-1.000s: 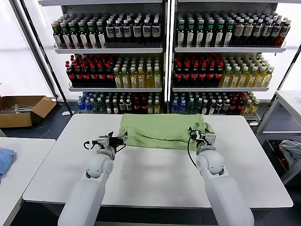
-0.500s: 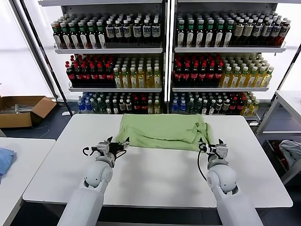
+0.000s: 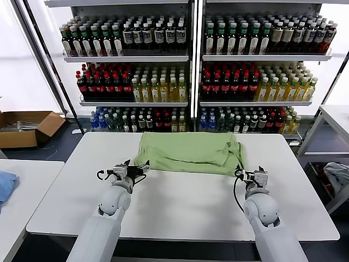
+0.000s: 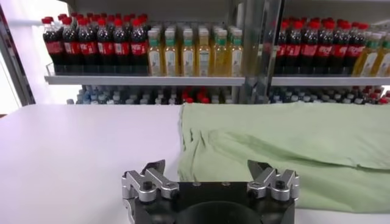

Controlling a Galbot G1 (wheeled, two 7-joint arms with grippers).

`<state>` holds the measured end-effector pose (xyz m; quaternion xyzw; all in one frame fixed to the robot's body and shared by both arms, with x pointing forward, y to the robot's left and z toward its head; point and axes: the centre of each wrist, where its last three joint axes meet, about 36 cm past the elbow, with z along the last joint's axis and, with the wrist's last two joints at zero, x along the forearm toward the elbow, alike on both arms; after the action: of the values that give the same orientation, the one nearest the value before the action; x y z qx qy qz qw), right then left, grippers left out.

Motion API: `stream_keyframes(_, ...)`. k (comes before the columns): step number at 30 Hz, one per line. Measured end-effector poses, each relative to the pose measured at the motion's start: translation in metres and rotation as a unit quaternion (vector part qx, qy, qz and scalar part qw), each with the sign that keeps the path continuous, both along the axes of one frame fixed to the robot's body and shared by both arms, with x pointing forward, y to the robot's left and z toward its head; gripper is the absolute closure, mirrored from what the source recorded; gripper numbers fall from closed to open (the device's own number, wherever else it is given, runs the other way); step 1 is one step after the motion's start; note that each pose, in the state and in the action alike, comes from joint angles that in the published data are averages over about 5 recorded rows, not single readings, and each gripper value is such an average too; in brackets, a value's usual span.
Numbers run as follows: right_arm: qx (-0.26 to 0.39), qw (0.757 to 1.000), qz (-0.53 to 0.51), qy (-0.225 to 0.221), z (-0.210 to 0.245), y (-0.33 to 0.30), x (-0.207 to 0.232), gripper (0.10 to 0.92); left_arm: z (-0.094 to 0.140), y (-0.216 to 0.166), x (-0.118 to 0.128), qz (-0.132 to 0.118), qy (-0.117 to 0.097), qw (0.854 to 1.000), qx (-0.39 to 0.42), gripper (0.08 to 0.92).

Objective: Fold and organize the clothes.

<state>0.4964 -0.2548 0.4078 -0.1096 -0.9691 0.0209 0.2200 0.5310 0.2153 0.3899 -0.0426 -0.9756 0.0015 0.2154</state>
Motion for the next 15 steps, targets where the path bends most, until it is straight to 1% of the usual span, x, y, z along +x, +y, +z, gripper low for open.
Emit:
stream_keyframes(2,0.001,1.000,-0.001,0.004,-0.003,0.001,0.002,0.242,-0.002,0.001,0.002,0.001,0.003,1.000,0.003,0.233)
stream_keyframes(5,0.003,1.000,-0.001,0.011,-0.008,0.003,0.005,0.321,-0.005,0.003,0.005,0.003,0.009,1.000,0.006,0.309)
stream_keyframes(15,0.005,1.000,0.003,0.030,-0.020,0.008,0.005,0.616,-0.012,0.004,0.011,-0.003,0.023,1.000,0.021,0.586)
